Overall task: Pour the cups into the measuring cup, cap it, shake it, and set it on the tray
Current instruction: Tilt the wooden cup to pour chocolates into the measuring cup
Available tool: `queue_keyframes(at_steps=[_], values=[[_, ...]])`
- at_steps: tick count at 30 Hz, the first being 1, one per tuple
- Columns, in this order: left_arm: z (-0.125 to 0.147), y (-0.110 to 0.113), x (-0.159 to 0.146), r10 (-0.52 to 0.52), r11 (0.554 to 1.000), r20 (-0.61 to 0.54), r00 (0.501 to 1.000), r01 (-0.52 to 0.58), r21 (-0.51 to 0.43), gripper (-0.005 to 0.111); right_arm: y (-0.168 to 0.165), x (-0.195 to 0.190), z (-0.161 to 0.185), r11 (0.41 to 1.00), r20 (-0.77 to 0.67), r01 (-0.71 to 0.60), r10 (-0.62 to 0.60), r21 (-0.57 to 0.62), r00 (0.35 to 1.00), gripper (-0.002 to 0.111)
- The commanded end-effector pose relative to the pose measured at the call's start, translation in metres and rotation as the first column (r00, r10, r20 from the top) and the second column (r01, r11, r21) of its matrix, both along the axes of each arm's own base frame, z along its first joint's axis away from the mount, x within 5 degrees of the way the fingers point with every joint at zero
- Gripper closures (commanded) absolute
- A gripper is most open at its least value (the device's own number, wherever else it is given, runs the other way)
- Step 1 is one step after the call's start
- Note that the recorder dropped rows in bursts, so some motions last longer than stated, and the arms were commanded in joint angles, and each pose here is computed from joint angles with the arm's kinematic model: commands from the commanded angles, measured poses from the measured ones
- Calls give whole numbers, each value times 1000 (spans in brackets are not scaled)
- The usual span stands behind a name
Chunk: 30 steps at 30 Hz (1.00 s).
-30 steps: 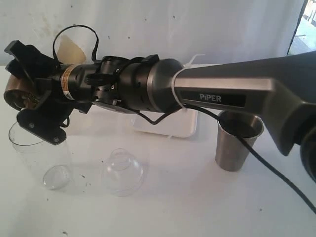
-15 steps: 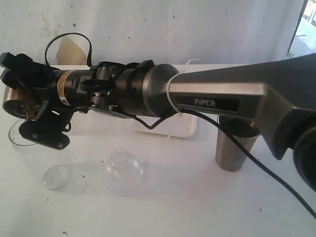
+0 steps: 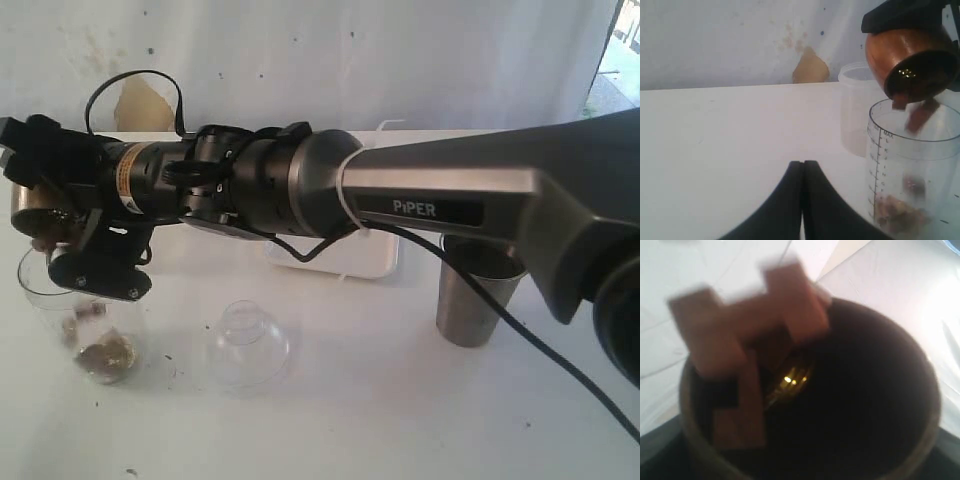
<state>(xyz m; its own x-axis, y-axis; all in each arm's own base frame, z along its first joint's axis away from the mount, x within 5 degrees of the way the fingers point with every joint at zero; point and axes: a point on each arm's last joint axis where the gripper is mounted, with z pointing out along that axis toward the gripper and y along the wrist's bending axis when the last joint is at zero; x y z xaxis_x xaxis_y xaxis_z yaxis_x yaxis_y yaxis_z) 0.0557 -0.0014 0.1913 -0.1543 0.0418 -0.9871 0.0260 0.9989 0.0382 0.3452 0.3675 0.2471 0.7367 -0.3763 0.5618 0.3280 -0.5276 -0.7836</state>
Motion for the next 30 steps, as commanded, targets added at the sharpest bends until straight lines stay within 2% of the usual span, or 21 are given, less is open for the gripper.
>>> queue_keyframes(at_steps=[1, 18, 21, 24, 26, 28, 30], values=[[1, 0, 0, -1, 1000, 10, 1000, 1, -7, 107, 1, -1, 8, 1000, 30, -12, 11, 9, 999, 108], [1, 0, 0, -1, 1000, 10, 1000, 1, -7, 107, 0, -1, 8, 1000, 28, -6, 6, 8, 1000, 108], [1, 0, 0, -1, 1000, 10, 1000, 1, -7, 107, 1, -1, 9, 996, -42, 10, -6, 88, 999, 108], [1, 0, 0, -1, 1000, 10, 1000, 1, -7, 107, 1, -3, 19, 972, -169, 53, -14, 231, 986, 108], [1, 0, 0, -1, 1000, 10, 1000, 1, -7, 107, 1, -5, 26, 939, -274, 99, -5, 329, 962, 108], [1, 0, 0, -1, 1000, 10, 1000, 1, -7, 107, 0, -7, 37, 878, -417, 177, 28, 445, 909, 108], [1, 0, 0, -1, 1000, 10, 1000, 1, -7, 107, -2, -9, 48, 829, -484, 219, 70, 514, 872, 108]])
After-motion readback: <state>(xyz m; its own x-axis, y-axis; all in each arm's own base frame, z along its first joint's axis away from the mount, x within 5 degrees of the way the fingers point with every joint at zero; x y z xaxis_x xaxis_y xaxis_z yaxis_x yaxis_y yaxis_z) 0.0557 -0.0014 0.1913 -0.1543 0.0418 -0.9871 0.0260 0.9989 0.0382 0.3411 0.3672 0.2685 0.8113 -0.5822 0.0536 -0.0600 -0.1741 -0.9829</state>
